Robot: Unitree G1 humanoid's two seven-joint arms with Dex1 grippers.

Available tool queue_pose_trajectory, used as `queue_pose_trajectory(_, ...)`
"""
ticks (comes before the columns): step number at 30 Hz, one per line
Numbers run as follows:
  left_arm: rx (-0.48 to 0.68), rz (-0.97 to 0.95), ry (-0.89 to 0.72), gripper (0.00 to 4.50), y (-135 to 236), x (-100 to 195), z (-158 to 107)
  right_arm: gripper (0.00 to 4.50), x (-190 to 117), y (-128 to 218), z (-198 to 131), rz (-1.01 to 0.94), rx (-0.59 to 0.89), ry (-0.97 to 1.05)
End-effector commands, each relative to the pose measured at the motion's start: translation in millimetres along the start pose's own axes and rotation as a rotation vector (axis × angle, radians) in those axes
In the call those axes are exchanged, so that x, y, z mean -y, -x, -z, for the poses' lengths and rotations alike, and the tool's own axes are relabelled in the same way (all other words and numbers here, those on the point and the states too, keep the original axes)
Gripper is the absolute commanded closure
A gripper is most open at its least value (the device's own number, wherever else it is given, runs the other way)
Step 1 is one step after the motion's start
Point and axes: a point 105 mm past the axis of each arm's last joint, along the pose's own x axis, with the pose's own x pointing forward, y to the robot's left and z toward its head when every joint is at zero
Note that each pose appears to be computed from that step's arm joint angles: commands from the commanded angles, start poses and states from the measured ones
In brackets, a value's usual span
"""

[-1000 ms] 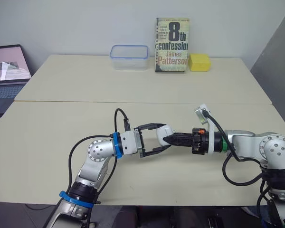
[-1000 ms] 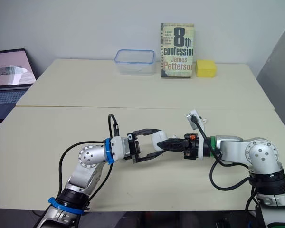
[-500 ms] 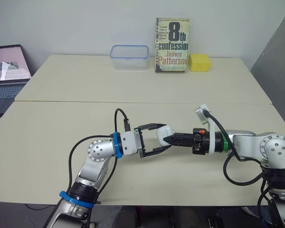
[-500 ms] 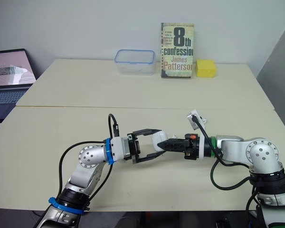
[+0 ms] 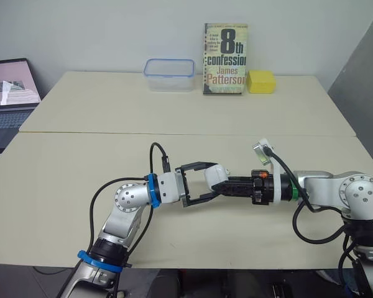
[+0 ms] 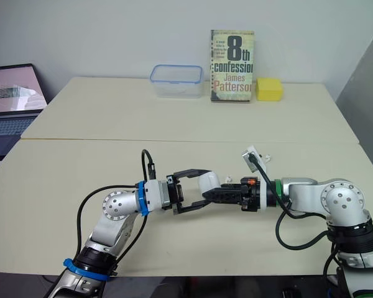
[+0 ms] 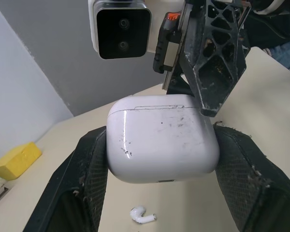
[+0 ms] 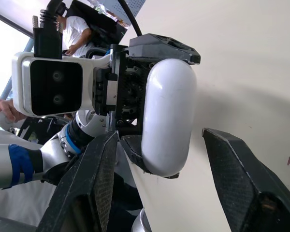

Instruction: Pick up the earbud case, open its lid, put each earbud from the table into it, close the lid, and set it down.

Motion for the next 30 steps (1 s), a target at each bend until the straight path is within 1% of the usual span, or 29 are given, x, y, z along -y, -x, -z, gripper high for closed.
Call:
queue_pose_trajectory(1,0.039,0.006,-0.033,1.7,-3.2,0.6,-10.8,1.62,-8.6,1.2,-7.1,-0.03,0.007,0.04)
queue_pose_trajectory(3,0.038,0.007,-0.034,1.7,-3.0,1.0,-10.8,1.62,-8.7,0.8,-7.8,-0.034,0.009,0.038)
queue_pose_trajectory(5,0.038,0.009,-0.036,1.7,-2.8,1.2,-11.2,1.99,-8.4,0.7,-8.3,-0.035,0.011,0.034)
queue_pose_trajectory(7,0.038,0.009,-0.036,1.7,-2.4,1.2,-11.3,2.5,-7.9,0.6,-8.2,-0.035,0.011,0.031)
queue_pose_trajectory(10,0.035,0.007,-0.037,1.7,-1.4,0.5,-11.1,3.59,-7.6,0.5,-7.6,-0.036,0.006,0.031)
queue_pose_trajectory(11,0.034,0.004,-0.037,1.7,-1.1,-0.3,-10.8,3.74,-7.6,0.5,-7.4,-0.037,0.004,0.031)
queue_pose_trajectory(18,0.024,-0.017,-0.043,1.7,-1.7,-4.5,-9.2,3.73,-7.4,0.8,-7.1,-0.044,-0.007,0.034)
queue_pose_trajectory(20,0.004,-0.029,-0.002,0.97,-0.2,-7.9,-6.5,3.73,-7.1,0.8,-7.9,-0.04,-0.011,0.042)
queue_pose_trajectory(22,-0.05,0.001,0.011,0.47,3.0,-7.7,-0.7,3.73,-6.8,0.9,-9.8,-0.033,-0.012,0.057)
queue_pose_trajectory(23,-0.094,0.009,0.032,0.12,6.2,-9.0,4.0,3.73,-6.4,1.3,-10.8,-0.024,-0.016,0.072)
queue_pose_trajectory(24,-0.15,0.039,0.072,0.0,13.5,-9.5,7.9,3.73,-5.3,3.2,-12.8,-0.003,-0.02,0.098)
queue_pose_trajectory(28,-0.303,0.091,0.211,0.0,35.5,-14.6,12.4,3.73,1.4,13.3,-18.6,0.09,-0.053,0.22)
queue_pose_trajectory(30,-0.397,0.067,0.336,0.0,47.2,-27.9,9.9,3.73,8.2,25.2,-22.5,0.185,-0.108,0.367)
